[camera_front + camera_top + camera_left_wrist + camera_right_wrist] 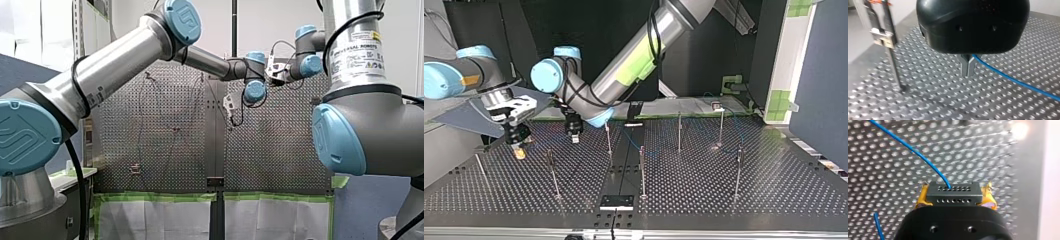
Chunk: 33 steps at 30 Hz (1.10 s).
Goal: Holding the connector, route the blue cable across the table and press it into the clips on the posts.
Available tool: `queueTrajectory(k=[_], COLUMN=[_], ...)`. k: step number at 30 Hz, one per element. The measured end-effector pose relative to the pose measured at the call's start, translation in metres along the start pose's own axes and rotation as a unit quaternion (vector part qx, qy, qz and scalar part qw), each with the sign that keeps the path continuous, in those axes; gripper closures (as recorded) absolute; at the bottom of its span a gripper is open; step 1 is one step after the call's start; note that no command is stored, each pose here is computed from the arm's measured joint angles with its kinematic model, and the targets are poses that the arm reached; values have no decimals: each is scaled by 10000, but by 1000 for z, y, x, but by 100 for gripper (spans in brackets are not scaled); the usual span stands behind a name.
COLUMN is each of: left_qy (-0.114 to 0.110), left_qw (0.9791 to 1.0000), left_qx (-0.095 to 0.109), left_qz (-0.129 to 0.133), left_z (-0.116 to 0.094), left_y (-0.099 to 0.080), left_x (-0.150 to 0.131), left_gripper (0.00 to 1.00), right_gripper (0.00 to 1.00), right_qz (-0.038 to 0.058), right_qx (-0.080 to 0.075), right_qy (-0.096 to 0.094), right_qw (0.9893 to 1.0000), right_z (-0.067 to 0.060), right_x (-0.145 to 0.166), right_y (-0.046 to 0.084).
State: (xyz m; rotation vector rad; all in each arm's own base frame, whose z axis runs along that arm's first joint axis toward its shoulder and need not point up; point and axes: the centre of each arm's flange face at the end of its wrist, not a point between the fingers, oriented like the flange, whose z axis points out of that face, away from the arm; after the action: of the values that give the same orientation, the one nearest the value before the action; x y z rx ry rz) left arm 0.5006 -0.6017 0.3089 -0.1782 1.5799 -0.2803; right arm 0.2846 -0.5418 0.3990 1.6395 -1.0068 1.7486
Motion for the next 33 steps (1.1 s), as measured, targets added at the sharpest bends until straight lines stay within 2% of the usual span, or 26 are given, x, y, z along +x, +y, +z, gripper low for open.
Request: queueTrajectory(k=[7, 13, 19, 26, 33], left_qy=[-64, -133, -144, -103, -186], left_qw=[10000, 9999, 9999, 9999, 9998], left_qx=[25, 37, 12, -38, -57], left_qz=[-41, -72, -57, 1, -17], left_z=[-5, -7, -7, -17, -22], left_y=[-4, -5, -3, -7, -9], left_x=[-17, -35, -39, -39, -56], left_gripper=[100, 100, 100, 100, 100], right_gripper=[100, 100, 100, 100, 100], right_qz=[-11, -2, 7, 12, -1], right_qx=[19, 17, 43, 65, 70], right_qy=[130, 133, 120, 104, 111], right_qw=[9999, 9999, 9999, 9999, 9999], right_z=[-6, -7, -6, -6, -6], right_x=[21, 22, 21, 20, 20], right_y=[-6, -7, -9, -12, -12])
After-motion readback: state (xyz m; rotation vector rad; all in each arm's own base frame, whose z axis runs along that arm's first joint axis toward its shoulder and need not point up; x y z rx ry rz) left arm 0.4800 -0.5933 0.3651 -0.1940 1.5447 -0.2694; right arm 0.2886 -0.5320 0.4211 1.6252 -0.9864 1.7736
